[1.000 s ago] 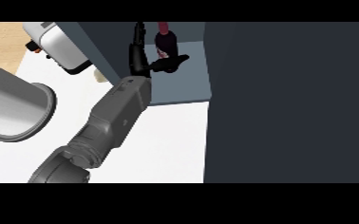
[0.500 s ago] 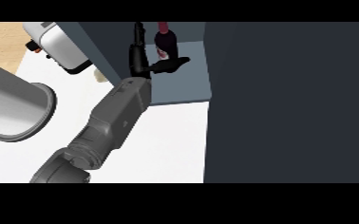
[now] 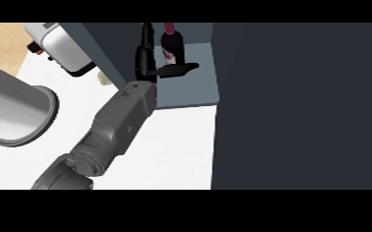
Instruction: Pick up the wine, place it into the cabinet and close the cabinet
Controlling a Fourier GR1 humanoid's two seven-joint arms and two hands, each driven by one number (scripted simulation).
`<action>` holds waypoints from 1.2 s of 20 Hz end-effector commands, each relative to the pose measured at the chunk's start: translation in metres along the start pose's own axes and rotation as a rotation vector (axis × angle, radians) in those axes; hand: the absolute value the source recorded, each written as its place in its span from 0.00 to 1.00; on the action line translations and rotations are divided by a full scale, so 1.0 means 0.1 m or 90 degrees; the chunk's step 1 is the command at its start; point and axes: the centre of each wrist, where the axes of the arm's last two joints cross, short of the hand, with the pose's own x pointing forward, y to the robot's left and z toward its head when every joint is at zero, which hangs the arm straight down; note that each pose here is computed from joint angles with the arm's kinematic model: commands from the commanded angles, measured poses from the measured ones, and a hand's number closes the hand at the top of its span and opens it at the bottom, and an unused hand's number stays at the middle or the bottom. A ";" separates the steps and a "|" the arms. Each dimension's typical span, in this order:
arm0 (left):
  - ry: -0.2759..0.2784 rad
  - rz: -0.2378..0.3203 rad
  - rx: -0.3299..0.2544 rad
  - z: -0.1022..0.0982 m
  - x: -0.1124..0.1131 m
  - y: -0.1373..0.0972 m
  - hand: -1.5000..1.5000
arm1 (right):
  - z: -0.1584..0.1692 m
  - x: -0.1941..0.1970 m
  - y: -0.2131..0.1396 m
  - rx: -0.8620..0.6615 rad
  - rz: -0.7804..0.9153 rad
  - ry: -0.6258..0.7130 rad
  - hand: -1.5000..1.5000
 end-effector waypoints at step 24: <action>0.031 0.121 -0.024 0.52 -0.17 -0.03 0.00 | 0.12 0.09 -0.06 -0.015 -0.015 -0.007 0.00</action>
